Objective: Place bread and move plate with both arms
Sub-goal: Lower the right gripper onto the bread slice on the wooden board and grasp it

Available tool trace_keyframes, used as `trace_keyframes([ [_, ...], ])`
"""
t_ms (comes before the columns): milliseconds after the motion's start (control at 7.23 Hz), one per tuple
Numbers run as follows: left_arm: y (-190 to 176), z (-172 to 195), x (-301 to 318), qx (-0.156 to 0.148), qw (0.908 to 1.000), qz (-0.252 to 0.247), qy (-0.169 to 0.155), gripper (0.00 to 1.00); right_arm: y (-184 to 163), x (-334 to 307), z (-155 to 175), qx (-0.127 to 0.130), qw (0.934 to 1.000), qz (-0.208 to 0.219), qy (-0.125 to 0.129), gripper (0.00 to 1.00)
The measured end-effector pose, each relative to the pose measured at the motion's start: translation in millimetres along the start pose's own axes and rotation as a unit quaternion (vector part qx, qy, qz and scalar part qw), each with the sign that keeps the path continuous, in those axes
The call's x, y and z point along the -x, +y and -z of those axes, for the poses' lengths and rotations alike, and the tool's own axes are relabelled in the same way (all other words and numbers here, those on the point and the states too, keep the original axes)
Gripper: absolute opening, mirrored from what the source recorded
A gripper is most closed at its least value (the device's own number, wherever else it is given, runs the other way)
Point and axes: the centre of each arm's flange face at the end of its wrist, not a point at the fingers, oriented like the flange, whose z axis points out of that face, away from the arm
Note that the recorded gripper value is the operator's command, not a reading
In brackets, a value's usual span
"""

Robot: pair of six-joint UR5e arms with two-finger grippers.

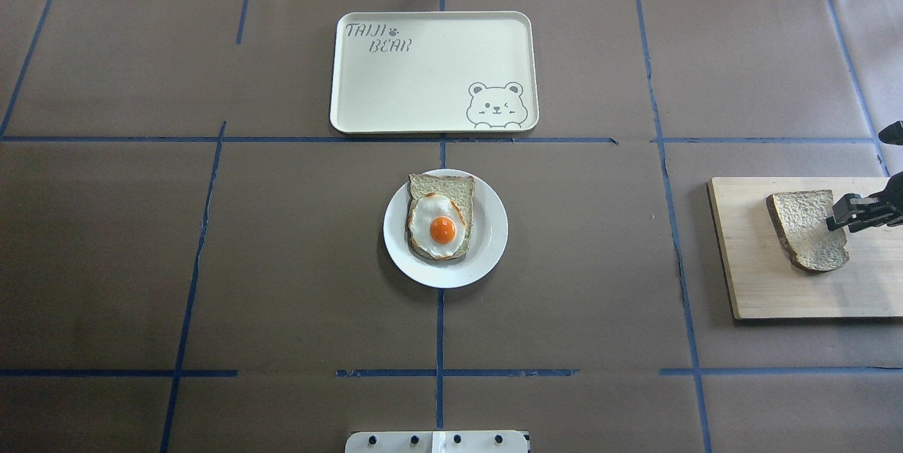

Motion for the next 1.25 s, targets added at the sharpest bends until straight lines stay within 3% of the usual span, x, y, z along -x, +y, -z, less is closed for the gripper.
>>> trace_keyframes([
  [277, 0, 0, 0, 0.0, 1.0, 0.0, 0.0, 1.0, 0, 1, -1, 0.0, 1.0, 0.001, 0.0, 0.07],
  [415, 0, 0, 1, 0.0, 1.0, 0.001, 0.0, 1.0, 0, 2, 0, 0.0, 1.0, 0.002, -0.001, 0.0],
  [969, 0, 1, 0, -0.001, 1.0, 0.0, 0.0, 1.0, -1, 8, 8, -0.007, 0.9999, 0.007, -0.006, 0.0],
  [1245, 0, 0, 0, 0.0, 1.0, 0.0, 0.0, 1.0, -6, 27, 46, -0.04, 0.9986, 0.02, -0.027, 0.0],
])
